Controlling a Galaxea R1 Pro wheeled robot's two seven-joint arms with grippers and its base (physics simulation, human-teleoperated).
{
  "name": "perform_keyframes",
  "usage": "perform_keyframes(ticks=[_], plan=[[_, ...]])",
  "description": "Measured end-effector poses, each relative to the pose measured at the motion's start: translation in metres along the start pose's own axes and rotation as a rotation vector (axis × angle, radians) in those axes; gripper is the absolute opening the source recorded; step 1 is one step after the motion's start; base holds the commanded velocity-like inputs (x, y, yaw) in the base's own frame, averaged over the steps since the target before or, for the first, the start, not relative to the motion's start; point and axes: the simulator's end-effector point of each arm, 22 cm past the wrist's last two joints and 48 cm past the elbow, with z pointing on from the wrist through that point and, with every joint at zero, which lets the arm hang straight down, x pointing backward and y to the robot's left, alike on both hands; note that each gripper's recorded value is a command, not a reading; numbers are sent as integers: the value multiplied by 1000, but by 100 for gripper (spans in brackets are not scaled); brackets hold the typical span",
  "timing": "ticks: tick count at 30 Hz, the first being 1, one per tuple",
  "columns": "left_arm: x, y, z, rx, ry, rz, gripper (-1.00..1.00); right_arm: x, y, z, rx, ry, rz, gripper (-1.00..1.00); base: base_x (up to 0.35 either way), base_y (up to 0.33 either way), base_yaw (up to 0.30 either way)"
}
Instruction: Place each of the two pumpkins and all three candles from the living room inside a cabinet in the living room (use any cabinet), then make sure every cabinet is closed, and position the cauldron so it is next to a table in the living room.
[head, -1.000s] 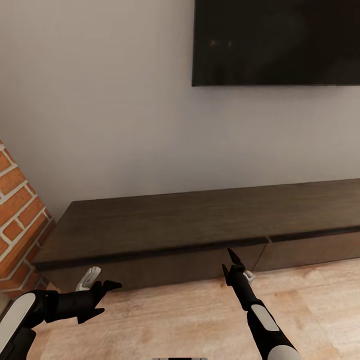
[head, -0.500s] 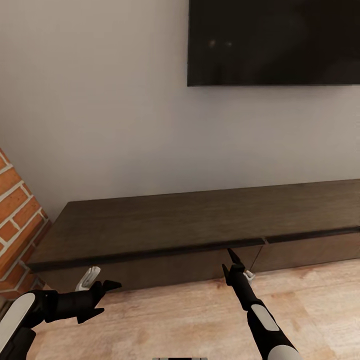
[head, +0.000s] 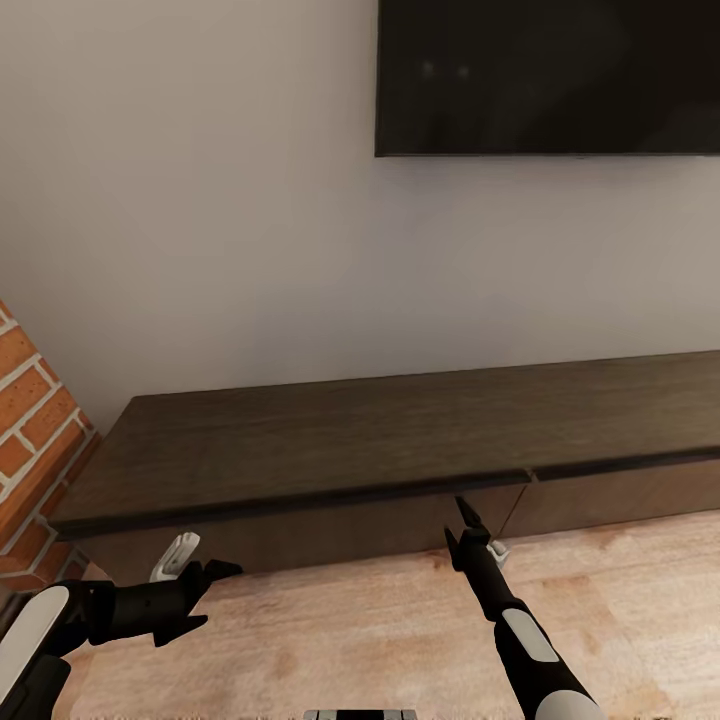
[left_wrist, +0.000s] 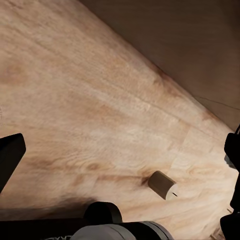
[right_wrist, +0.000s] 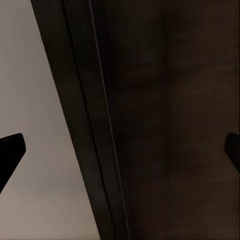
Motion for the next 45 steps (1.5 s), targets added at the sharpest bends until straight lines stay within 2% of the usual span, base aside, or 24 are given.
perform_keyframes(ticks=[45], plan=[[2,-1,1,2,4,0,100,1,0,0,2,4,-4,100,49,0,0]])
